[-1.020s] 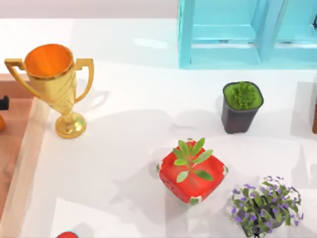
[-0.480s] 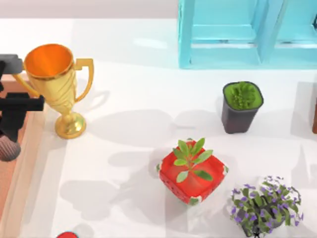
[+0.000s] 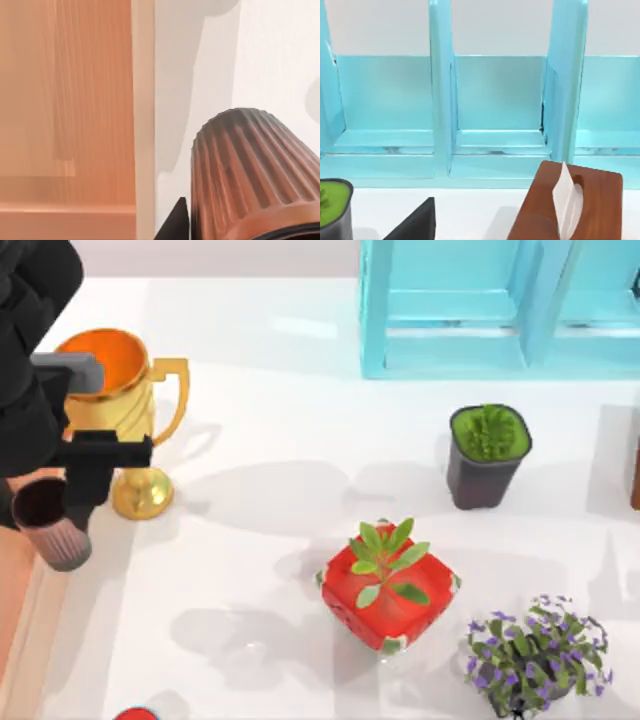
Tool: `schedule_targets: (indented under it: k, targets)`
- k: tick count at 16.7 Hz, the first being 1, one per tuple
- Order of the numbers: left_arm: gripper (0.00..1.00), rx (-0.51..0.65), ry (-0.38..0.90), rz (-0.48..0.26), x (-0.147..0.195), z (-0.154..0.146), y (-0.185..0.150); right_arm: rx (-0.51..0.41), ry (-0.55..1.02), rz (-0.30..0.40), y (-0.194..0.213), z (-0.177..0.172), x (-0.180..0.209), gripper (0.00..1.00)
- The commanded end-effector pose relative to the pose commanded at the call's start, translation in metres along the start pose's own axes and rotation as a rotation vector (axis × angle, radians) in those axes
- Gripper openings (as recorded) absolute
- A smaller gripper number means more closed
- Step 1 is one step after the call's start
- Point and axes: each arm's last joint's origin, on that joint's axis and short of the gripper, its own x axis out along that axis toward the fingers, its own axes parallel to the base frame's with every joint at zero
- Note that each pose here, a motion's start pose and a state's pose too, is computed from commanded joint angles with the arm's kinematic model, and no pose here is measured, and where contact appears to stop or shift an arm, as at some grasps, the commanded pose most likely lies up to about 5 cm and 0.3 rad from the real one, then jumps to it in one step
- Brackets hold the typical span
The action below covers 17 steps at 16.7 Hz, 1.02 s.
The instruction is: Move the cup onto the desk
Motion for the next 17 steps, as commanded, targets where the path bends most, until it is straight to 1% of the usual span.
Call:
schedule_targets:
  k: [2, 4, 7, 9, 12, 17]
  targets:
    - [0.0, -0.002, 0.009, 0.006, 0.001, -0.009, -0.034, 0.0, 0.0, 0.0, 0.0, 0.0, 0.0, 1.0]
    - [0.0, -0.003, 0.016, 0.013, 0.002, -0.025, -0.072, 0.0, 0.0, 0.0, 0.0, 0.0, 0.0, 1.0]
    - [0.0, 0.0, 0.012, 0.018, 0.002, -0.059, -0.122, 0.0, 0.0, 0.0, 0.0, 0.0, 0.0, 1.0]
    - [0.0, 0.002, 0.002, 0.014, 0.001, -0.082, -0.145, 0.0, 0.0, 0.0, 0.0, 0.0, 0.0, 1.0]
    - [0.0, 0.003, -0.014, 0.004, -0.001, -0.101, -0.16, 0.0, 0.0, 0.0, 0.0, 0.0, 0.0, 1.0]
    - [0.0, 0.002, -0.012, 0.006, 0.0, -0.102, -0.161, 0.0, 0.0, 0.0, 0.0, 0.0, 0.0, 1.0]
